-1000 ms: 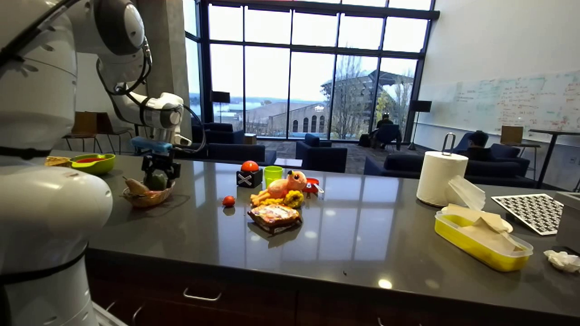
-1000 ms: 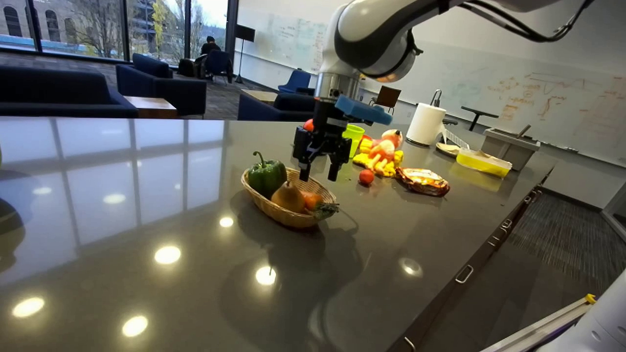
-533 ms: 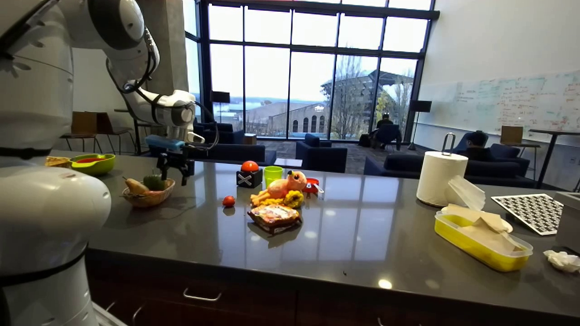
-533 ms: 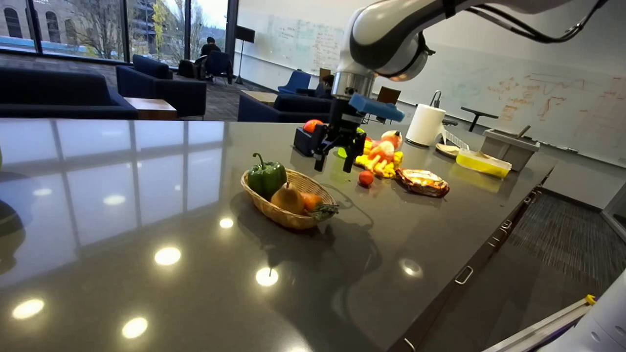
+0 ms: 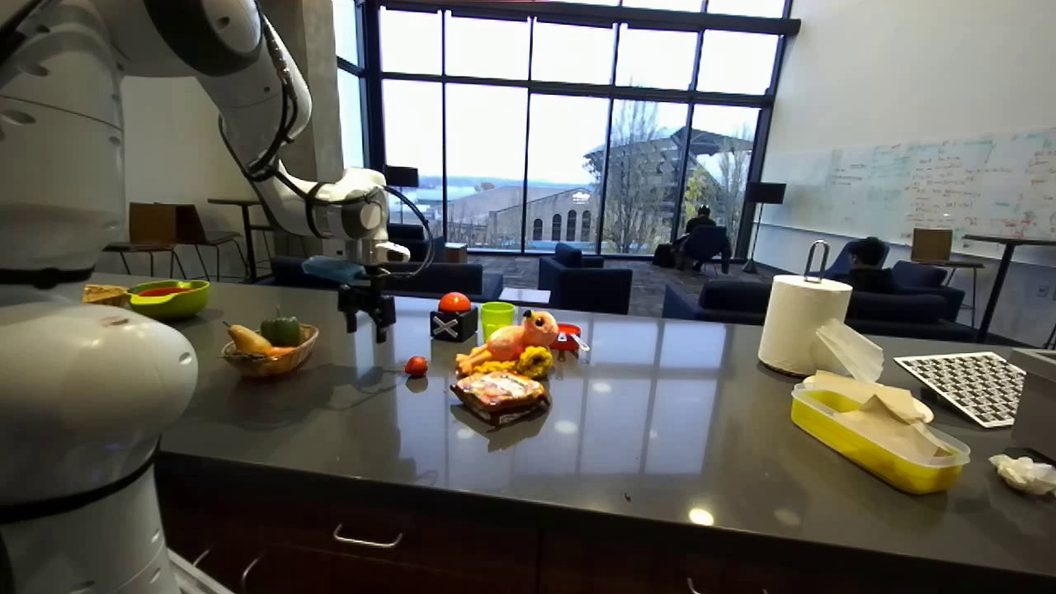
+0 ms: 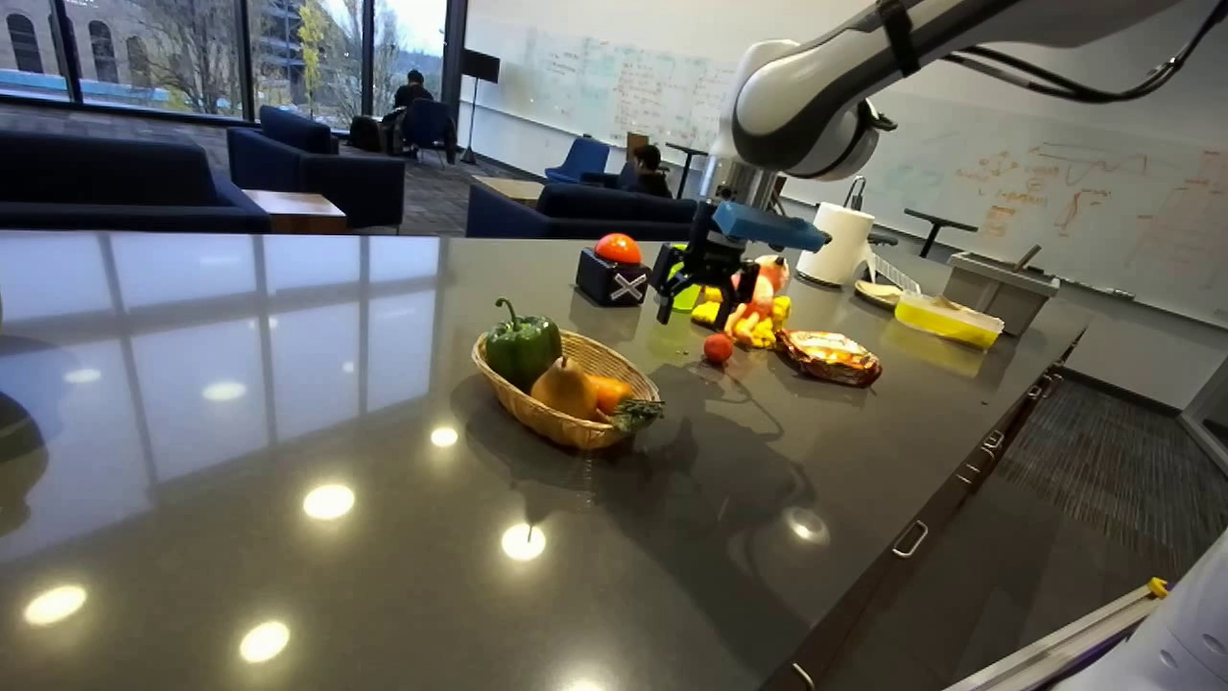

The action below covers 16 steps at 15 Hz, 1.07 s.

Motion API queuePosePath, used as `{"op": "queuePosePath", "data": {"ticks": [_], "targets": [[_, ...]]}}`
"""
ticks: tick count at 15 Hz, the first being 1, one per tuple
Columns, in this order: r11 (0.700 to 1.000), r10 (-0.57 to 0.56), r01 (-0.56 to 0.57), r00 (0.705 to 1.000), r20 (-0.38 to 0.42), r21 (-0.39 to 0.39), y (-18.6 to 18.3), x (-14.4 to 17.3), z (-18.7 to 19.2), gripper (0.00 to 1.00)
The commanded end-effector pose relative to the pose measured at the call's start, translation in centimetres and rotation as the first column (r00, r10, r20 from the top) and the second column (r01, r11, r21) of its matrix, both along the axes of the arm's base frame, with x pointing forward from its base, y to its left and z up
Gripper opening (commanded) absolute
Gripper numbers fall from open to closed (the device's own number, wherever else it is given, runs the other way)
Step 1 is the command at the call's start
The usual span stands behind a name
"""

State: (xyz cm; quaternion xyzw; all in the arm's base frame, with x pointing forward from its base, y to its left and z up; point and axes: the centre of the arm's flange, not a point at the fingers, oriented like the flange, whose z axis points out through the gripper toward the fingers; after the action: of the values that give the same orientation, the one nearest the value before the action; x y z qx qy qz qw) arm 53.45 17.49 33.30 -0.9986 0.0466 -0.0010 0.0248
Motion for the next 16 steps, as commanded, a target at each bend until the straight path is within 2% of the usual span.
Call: {"op": "queuePosePath", "data": {"ticks": [1, 5, 10, 16], "targets": [[0.989, -0.141, 0.144, 0.988, 0.056, -0.037, -2.7, -0.3, -0.1, 1.00], [0.979, -0.194, 0.198, 0.978, 0.073, -0.056, -4.1, 0.4, -0.6, 1.00], [0.972, -0.191, 0.200, 0.978, 0.081, -0.125, -5.3, 0.6, -1.7, 1.00], [0.974, -0.172, 0.183, 0.981, 0.092, -0.136, -7.0, 0.9, -3.2, 1.00]]}}
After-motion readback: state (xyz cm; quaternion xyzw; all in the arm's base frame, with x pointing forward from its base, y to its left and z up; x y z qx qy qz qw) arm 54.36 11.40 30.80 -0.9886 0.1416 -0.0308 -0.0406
